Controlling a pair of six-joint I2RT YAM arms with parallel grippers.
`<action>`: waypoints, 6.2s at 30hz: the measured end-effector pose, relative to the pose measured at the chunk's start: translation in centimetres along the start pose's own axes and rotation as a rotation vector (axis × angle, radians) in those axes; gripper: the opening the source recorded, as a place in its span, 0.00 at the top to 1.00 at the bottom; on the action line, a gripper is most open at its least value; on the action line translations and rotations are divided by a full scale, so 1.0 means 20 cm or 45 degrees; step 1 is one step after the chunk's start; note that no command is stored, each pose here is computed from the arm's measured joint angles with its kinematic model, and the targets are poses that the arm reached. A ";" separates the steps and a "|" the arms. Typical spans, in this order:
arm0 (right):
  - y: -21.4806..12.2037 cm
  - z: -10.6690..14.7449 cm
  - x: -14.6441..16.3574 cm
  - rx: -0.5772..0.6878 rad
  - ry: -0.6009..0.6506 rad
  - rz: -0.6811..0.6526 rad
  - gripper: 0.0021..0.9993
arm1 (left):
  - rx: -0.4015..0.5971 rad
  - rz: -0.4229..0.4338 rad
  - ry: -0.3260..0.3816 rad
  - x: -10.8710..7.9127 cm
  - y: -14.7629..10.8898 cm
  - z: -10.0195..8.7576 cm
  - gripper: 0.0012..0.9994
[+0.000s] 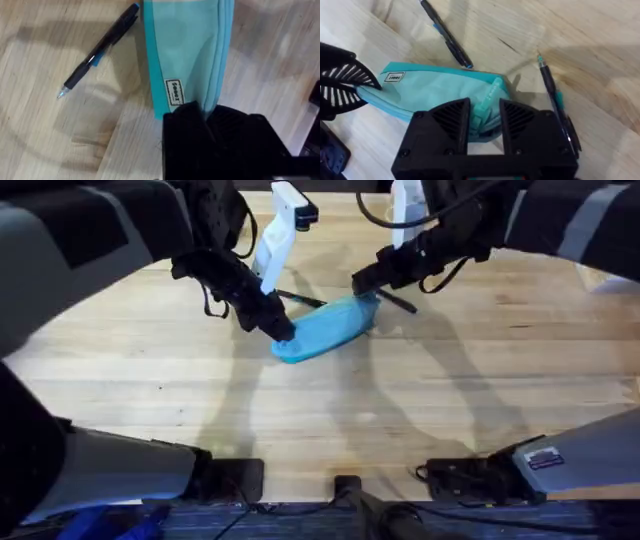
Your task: Unzip the bag, pick up the pens from the table one at a time and place them inside, then zip the bag closed.
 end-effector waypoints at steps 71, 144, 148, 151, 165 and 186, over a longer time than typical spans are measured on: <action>0.08 0.14 0.69 0.052 -0.459 -0.353 0.97 | 0.011 0.001 -0.005 0.00 0.00 0.01 0.96; -0.44 0.04 0.57 -0.015 -0.855 0.108 0.00 | -0.147 -0.316 0.042 -0.30 -0.50 -0.01 0.01; -0.44 0.03 0.57 -0.010 -1.165 0.113 0.00 | -0.165 -0.352 0.067 -0.33 -0.53 -0.01 0.01; -0.44 0.03 0.57 0.002 -1.437 0.118 0.00 | -0.166 -0.354 0.068 -0.33 -0.53 -0.01 0.01; -0.42 0.12 0.61 0.122 -1.833 0.050 0.96 | -0.168 -0.358 0.071 -0.33 -0.53 -0.01 0.01; -0.15 0.12 0.55 0.278 -1.782 -0.055 0.97 | -0.167 -0.357 0.070 -0.33 -0.53 -0.01 0.01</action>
Point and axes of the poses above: each hand's point on the last joint's axis, 136 mm out from that joint toward the fingers, its own y axis out along the fingers, its own x axis along the line the jaws close on, z = x × y, the point moved 7 cm from there along -y, back along the fingers, and after that the axes turned 10 degrees about y, right-handed, at the moved point
